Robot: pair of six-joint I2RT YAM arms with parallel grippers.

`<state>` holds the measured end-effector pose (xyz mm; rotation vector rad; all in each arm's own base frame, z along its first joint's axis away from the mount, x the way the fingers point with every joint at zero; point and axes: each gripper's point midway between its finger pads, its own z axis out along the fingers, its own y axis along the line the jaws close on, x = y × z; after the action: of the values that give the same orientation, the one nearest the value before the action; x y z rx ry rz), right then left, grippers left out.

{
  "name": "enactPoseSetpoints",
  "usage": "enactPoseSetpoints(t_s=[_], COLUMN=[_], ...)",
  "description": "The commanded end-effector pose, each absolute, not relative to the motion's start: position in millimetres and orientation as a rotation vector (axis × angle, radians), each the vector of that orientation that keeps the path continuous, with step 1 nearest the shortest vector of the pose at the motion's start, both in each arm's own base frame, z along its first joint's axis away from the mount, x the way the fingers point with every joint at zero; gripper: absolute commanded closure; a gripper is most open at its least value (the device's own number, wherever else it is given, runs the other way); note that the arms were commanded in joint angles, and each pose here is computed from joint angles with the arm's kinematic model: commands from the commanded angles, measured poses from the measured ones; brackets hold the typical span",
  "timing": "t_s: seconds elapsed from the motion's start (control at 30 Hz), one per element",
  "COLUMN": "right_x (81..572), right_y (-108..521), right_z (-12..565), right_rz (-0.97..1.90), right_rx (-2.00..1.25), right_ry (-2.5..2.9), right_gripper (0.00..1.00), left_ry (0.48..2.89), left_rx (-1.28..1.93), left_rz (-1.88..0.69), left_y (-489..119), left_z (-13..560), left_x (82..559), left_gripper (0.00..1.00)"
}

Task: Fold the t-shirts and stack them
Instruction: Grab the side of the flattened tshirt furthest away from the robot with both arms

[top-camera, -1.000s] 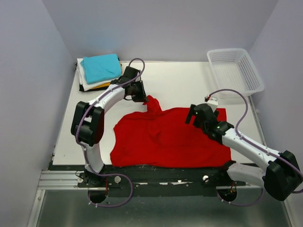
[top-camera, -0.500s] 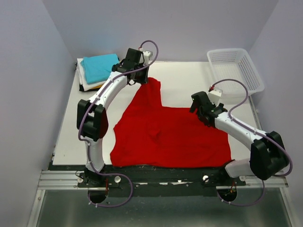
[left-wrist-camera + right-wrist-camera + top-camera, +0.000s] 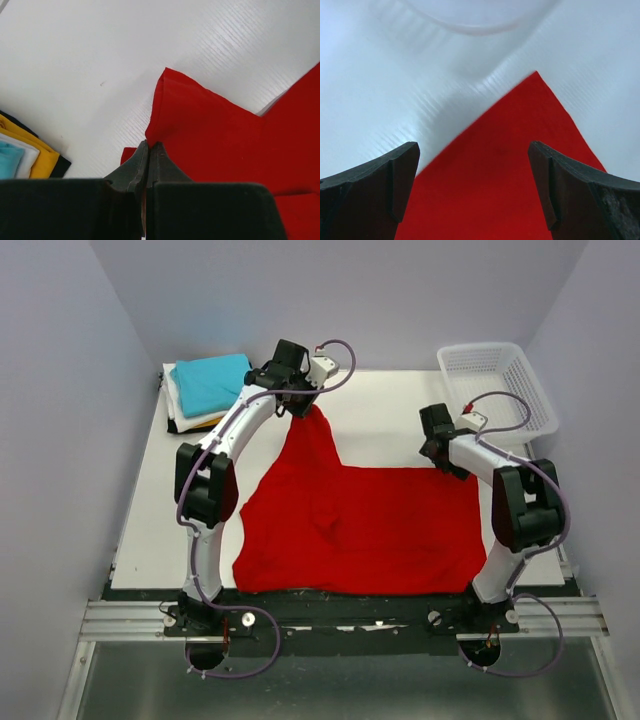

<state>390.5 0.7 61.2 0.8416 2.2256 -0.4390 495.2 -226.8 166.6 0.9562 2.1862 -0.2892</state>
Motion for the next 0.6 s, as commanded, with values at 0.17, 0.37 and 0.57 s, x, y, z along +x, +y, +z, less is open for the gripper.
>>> enactPoseSetpoints(t_s=[0.17,0.37,0.57], right_x=[399.7,369.1,365.0], right_y=[-24.6,-36.8,-45.3], right_z=[27.4,21.7,27.4], right_rz=[-0.669,-0.722,-0.745], right_rx=[0.953,0.993,0.986], right_ry=[2.243,2.243,2.218], right_gripper=[0.00,0.15,0.40], left_ry=[2.131,2.123,2.067], left_rx=[1.033,1.011,1.056], left_rz=[-0.343,-0.403,-0.477], left_y=[-238.4,-243.5,-250.8], left_z=[155.5,161.6,171.7], left_x=[497.9,489.5,474.0], left_gripper=[1.00,1.00,1.00])
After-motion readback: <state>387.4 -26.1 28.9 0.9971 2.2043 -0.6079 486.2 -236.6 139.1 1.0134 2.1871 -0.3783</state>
